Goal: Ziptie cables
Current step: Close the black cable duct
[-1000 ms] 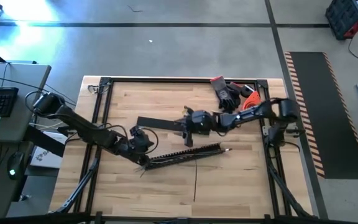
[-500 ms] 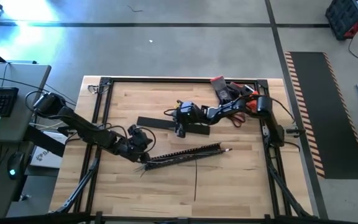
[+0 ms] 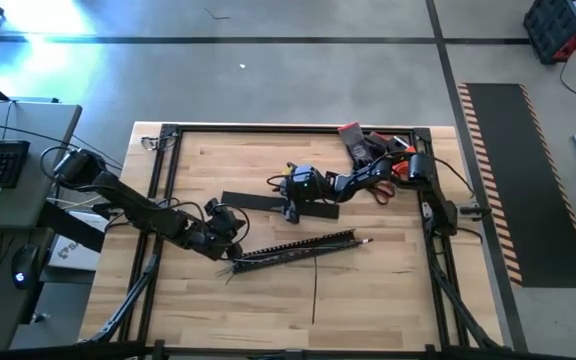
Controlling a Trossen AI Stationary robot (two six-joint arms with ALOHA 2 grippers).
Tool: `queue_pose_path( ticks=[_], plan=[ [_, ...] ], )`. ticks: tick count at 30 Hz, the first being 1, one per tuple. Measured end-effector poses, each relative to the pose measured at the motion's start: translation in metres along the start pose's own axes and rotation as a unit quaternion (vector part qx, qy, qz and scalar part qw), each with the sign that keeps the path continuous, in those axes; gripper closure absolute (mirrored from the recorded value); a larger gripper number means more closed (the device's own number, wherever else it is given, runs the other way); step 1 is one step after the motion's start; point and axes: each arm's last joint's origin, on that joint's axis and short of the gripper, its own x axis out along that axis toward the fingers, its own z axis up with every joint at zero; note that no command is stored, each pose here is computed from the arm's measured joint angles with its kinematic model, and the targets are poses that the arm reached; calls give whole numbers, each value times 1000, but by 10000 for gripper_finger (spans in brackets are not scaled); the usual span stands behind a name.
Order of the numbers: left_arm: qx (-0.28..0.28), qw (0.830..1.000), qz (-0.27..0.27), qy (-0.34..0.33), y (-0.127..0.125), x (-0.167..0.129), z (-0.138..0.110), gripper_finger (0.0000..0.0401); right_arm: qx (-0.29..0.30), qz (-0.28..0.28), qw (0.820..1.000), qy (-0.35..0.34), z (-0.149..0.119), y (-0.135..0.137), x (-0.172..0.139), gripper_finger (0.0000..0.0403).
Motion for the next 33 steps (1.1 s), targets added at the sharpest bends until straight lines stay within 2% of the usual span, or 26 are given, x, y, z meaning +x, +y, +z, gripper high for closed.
queue_pose_path(
  ticks=[5,13,20,24,31,33],
  plan=[
    [2,1000,12,-8,1,0,0,401,9,-46,999,-17,6,-11,-5,94],
    [2,1000,16,-10,1,0,0,401,9,-10,999,-49,21,-7,-13,94],
    [-2,999,29,-20,2,0,1,401,34,-35,998,-36,4,-10,-1,94],
    [-6,999,29,-21,2,0,1,401,51,-28,997,-41,-2,-11,4,94],
    [-10,999,25,-22,1,0,1,401,34,-37,998,-36,-7,-11,8,94],
    [-11,999,23,-22,1,0,2,401,26,-22,999,-36,-6,-11,6,94]
  ],
)
